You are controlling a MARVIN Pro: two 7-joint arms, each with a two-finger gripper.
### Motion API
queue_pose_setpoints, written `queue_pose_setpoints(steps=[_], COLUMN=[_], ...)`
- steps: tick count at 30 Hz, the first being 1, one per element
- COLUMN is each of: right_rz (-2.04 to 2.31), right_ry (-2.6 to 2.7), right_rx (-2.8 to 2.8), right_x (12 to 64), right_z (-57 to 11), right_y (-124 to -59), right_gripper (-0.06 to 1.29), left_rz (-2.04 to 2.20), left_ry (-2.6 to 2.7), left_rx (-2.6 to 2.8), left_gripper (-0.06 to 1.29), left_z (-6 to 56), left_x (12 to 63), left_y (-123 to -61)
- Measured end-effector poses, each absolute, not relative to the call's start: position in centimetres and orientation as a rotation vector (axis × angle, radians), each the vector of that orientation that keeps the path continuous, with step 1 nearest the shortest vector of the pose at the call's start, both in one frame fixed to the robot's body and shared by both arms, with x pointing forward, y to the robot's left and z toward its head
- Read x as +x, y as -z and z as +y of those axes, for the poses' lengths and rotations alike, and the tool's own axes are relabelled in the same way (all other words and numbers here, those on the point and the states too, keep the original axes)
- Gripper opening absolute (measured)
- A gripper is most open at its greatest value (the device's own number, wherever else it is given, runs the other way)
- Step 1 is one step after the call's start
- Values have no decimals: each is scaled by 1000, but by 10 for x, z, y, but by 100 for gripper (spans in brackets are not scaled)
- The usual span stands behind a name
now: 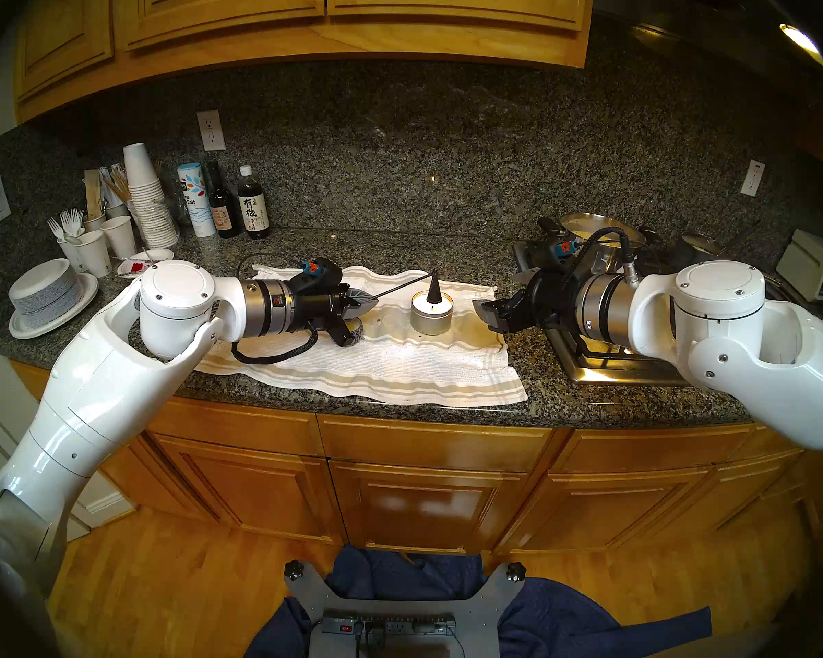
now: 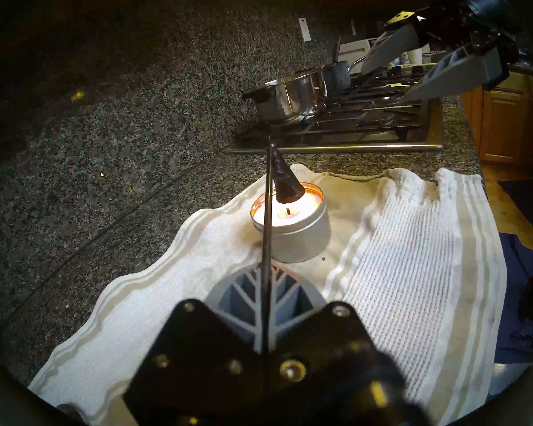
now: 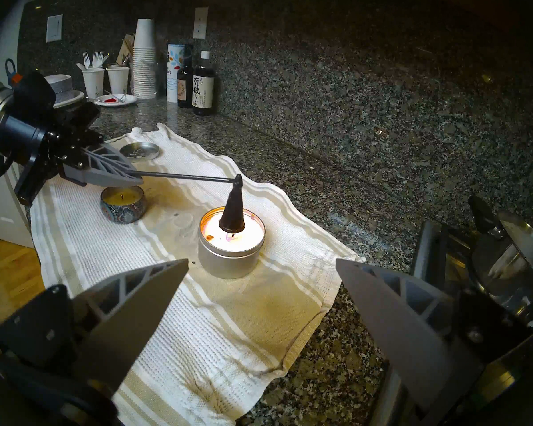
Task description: Put out candle flame
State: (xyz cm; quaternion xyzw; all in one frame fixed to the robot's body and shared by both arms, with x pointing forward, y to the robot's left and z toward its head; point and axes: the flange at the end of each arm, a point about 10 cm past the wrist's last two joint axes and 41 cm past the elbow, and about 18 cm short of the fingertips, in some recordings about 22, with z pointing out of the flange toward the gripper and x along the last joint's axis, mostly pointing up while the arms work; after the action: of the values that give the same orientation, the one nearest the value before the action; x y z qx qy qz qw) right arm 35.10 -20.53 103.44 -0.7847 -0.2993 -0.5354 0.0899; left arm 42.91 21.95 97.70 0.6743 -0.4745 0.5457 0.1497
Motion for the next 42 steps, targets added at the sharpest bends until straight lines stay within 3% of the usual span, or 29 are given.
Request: queue_pose_setpoints(steps=[42], right_rz=[-890], right_ry=[1592], right_rx=[-2333], right_x=[351], right_z=[-205], right_y=[-1034], right_gripper=[125], left_rz=[-1462], left_ry=[-1475], left_rx=[1975], left_gripper=[-2], left_z=[215], left_x=[442], left_y=[-989])
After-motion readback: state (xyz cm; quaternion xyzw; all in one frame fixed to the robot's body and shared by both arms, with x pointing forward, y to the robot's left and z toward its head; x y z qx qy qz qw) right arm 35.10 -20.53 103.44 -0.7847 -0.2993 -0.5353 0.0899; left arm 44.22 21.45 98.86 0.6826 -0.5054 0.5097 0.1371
